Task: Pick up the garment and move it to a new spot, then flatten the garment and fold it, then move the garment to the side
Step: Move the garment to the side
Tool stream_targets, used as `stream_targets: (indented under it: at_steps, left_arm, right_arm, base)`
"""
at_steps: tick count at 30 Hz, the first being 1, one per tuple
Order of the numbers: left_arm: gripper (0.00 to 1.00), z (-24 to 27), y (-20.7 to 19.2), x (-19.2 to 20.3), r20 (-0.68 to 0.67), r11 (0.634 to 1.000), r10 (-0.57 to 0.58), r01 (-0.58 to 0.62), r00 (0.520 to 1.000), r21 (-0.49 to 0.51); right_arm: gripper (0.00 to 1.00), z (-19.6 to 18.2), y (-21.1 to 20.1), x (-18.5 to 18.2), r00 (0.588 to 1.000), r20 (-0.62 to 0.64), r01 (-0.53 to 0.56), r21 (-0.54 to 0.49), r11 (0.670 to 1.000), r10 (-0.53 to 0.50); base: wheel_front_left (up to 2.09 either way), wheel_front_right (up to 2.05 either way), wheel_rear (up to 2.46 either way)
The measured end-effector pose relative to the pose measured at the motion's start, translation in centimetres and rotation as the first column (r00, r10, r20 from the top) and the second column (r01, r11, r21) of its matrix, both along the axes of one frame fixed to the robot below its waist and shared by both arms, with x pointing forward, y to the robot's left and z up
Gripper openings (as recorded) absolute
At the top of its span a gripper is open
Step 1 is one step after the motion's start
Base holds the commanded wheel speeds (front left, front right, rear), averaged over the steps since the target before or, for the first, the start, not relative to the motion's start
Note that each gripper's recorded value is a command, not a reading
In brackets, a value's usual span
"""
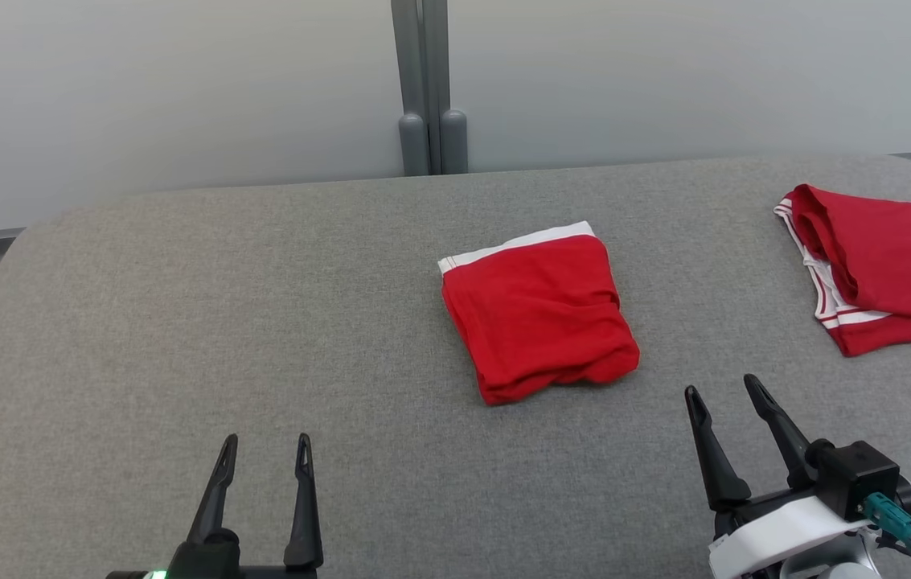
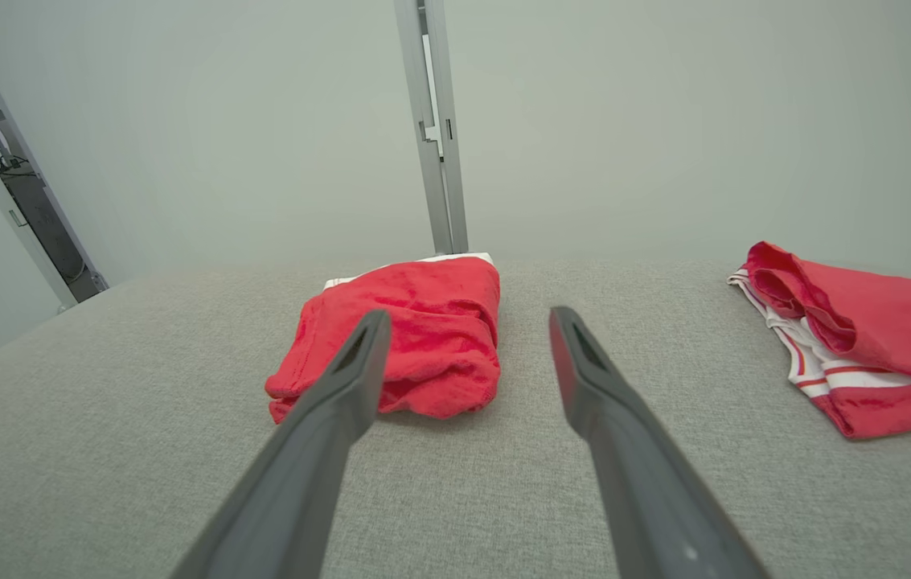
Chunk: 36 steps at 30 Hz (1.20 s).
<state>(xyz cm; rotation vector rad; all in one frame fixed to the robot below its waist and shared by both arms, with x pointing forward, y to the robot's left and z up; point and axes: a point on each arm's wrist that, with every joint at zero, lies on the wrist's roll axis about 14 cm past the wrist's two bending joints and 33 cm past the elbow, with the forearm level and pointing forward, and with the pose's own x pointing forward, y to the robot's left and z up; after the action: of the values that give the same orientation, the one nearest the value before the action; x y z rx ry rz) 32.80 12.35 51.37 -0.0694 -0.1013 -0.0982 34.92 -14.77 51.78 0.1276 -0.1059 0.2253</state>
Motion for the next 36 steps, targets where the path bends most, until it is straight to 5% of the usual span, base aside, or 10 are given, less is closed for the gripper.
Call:
stream_targets:
  at_steps: [36]
  left_arm:
    - [1.00,-0.50,0.40,-0.13,-0.016,1.000,0.012,-0.012,1.000,0.002]
  right_arm:
    - [1.00,-0.73,0.67,0.33,0.999,-0.024,-0.024,0.002,1.000,0.024]
  base:
    - [0.00,0.00,0.00]
